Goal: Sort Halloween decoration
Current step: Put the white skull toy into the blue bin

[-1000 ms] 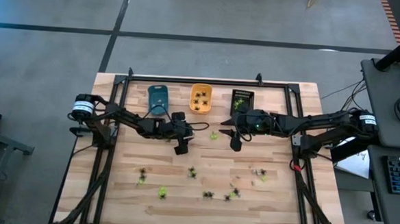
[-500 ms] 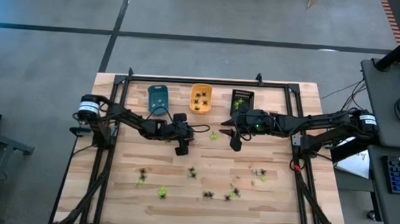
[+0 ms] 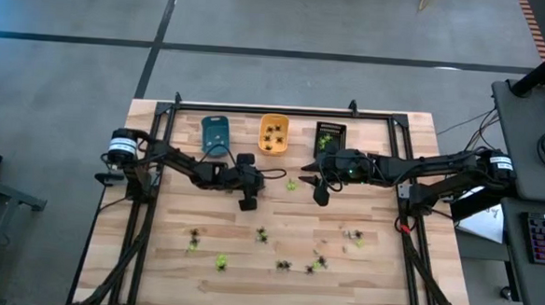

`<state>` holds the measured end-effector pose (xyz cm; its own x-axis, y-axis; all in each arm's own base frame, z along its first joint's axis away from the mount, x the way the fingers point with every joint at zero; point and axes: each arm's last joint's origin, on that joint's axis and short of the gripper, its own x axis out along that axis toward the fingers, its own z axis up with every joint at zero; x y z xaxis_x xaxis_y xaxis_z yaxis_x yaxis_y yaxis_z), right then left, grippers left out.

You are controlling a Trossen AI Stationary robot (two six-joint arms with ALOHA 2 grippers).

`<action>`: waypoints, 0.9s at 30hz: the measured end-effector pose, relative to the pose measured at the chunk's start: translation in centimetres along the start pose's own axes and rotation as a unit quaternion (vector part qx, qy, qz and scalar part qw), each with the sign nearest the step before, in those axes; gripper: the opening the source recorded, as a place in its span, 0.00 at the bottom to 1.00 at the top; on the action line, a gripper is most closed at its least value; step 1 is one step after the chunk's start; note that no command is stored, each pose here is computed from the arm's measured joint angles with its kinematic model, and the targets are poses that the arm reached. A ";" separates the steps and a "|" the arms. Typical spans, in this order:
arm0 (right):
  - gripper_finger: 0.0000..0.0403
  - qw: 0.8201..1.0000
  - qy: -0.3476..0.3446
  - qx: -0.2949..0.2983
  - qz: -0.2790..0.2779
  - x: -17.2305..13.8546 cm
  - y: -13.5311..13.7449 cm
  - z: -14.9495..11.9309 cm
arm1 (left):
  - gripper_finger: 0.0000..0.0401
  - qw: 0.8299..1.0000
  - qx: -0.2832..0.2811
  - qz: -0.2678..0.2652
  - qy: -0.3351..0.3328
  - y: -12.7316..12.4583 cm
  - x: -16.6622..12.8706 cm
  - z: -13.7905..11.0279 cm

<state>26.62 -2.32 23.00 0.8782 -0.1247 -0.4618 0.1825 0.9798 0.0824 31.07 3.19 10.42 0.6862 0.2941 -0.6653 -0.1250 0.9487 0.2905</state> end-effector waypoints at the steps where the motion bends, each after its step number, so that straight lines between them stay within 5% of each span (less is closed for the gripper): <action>1: 0.33 1.000 0.000 0.000 0.000 0.0 0.0 0.0 | 0.29 1.000 -0.001 0.002 0.001 0.1 0.0 0.0; 18: 0.33 1.000 0.006 -0.001 -0.001 0.0 0.0 -0.3 | 0.10 1.000 -0.009 -0.025 -0.007 0.5 0.2 0.0; 27: 0.33 1.000 0.006 0.000 -0.001 0.0 0.0 -0.3 | 0.09 1.000 -0.013 -0.024 -0.009 0.5 0.2 0.0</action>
<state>26.49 -2.31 22.69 0.8724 -0.1239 -0.4729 0.1833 0.9797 0.0816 31.12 3.72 10.47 0.7042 0.2460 -0.6661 -0.1095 0.9645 0.2404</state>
